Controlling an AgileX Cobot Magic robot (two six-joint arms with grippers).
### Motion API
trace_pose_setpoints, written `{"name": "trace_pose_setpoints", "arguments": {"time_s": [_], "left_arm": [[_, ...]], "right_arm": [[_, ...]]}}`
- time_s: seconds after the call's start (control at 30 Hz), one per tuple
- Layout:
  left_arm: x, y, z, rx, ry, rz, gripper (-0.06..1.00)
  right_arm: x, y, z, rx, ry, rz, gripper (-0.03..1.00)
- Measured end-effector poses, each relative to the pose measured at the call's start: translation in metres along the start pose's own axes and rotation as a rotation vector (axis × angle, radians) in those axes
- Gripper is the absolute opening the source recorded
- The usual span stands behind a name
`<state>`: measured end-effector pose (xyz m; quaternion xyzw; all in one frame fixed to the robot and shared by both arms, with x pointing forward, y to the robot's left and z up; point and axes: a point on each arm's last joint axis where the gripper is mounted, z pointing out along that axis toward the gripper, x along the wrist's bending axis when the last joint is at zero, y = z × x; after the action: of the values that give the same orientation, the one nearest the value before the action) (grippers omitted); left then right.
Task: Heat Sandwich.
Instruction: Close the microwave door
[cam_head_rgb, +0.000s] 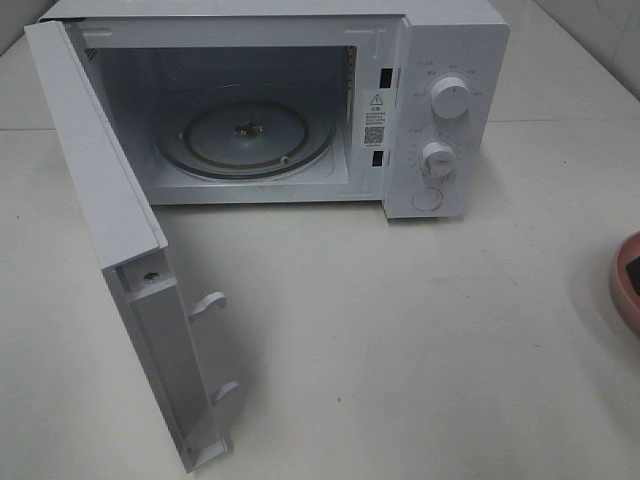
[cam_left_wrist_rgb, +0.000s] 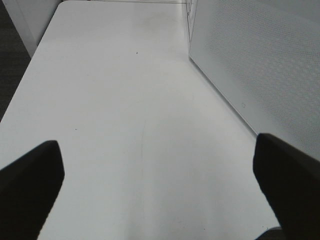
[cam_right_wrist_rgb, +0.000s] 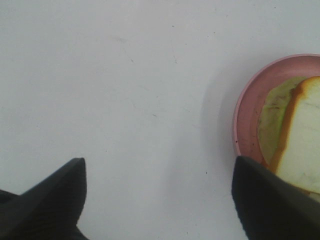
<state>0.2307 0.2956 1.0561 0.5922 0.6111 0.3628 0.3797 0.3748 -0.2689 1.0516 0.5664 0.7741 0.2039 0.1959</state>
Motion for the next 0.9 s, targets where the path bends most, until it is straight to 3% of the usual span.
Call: {"name": "trace_pose_setpoints", "arguments": {"time_s": [0.6, 0.9], "left_arm": [[0.0, 0.0, 0.0, 0.0, 0.0, 0.0, 0.97], [0.0, 0.0, 0.0, 0.0, 0.0, 0.0, 0.97]], "right_arm": [[0.001, -0.043, -0.052, -0.074, -0.012, 0.034, 0.77], [-0.003, -0.068, -0.076, -0.188, -0.081, 0.06, 0.77]]}}
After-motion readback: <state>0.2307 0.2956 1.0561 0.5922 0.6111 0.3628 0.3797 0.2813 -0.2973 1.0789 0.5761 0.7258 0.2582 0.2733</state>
